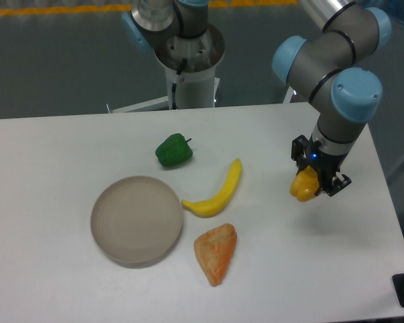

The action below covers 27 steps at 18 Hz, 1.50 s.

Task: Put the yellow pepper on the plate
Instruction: 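Hold the yellow pepper in the gripper above the table, then carry the yellow pepper past the banana to above the grey plate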

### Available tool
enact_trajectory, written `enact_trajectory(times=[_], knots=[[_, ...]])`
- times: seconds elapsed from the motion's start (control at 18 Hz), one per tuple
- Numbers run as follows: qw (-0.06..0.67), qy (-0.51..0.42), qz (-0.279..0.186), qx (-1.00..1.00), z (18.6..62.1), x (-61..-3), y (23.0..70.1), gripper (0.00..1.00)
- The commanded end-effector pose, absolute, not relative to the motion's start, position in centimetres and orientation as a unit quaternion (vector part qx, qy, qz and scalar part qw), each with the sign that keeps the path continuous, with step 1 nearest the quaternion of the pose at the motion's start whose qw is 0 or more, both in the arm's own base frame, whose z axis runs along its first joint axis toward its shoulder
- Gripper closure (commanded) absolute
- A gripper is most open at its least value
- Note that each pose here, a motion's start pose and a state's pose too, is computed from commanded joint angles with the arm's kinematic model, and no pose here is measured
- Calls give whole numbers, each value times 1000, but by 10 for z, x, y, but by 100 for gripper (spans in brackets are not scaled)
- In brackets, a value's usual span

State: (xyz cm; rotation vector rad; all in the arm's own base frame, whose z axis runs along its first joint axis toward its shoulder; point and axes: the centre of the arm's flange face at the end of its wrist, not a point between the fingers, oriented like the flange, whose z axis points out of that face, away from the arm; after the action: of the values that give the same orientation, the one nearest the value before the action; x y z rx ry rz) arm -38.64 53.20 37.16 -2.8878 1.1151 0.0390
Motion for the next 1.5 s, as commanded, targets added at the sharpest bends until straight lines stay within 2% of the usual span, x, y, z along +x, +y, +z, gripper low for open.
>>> enact_trajectory(times=[0.39, 0.78, 1.06, 1.22, 1.39, 1.5], knots=[[22, 344, 13, -938, 373, -377, 542, 79], [27, 321, 4, -947, 376, -251, 599, 79], [25, 328, -5, -944, 372, -113, 634, 79], [5, 359, -22, -933, 345, -63, 640, 68], [-15, 382, -36, -923, 316, -29, 644, 65], [-24, 391, -40, -919, 302, -17, 648, 58]])
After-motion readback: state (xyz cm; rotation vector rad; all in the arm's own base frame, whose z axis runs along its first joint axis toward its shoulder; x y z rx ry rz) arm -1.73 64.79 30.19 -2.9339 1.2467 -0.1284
